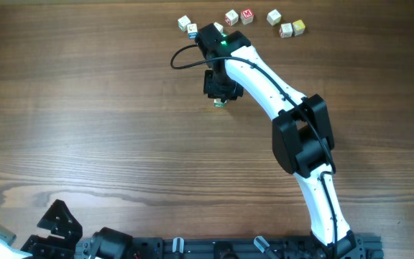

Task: Form a tower

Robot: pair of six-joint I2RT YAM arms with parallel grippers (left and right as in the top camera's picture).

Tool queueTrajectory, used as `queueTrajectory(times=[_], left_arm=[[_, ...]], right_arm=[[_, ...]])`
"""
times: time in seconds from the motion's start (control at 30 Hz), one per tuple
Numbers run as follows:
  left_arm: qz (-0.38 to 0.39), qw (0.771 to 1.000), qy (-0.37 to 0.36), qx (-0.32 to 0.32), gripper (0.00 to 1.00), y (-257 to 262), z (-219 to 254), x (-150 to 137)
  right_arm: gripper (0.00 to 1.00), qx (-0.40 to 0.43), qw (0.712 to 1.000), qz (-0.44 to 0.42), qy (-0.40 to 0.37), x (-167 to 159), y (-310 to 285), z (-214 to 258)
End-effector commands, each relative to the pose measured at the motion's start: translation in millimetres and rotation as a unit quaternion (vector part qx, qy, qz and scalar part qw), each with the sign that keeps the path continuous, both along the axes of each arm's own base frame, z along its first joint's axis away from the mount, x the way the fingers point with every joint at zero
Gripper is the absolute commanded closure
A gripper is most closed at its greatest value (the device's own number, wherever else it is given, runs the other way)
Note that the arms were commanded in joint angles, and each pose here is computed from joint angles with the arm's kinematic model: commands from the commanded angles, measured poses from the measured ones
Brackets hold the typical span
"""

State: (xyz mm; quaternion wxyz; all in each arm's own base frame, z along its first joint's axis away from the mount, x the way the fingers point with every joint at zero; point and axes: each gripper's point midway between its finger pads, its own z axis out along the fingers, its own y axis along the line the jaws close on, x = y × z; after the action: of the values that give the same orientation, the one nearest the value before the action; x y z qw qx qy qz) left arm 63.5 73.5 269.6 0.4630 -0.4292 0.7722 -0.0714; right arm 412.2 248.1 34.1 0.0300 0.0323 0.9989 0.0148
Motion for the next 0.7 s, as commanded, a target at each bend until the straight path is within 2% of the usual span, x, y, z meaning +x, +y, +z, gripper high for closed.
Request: queueTrajectory(times=[0.0,0.67], left_arm=[[0.011,1.000,-0.005,0.000,0.00,2.6,0.5,-0.9],[0.011,1.000,-0.005,0.000,0.00,2.6,0.5,-0.9]], right_arm=[[0.81,0.011,1.000,-0.008,-0.008,4.1,3.5,8.4],[0.84,0.022,1.000,0.004,-0.004,2.8,7.9,8.6]])
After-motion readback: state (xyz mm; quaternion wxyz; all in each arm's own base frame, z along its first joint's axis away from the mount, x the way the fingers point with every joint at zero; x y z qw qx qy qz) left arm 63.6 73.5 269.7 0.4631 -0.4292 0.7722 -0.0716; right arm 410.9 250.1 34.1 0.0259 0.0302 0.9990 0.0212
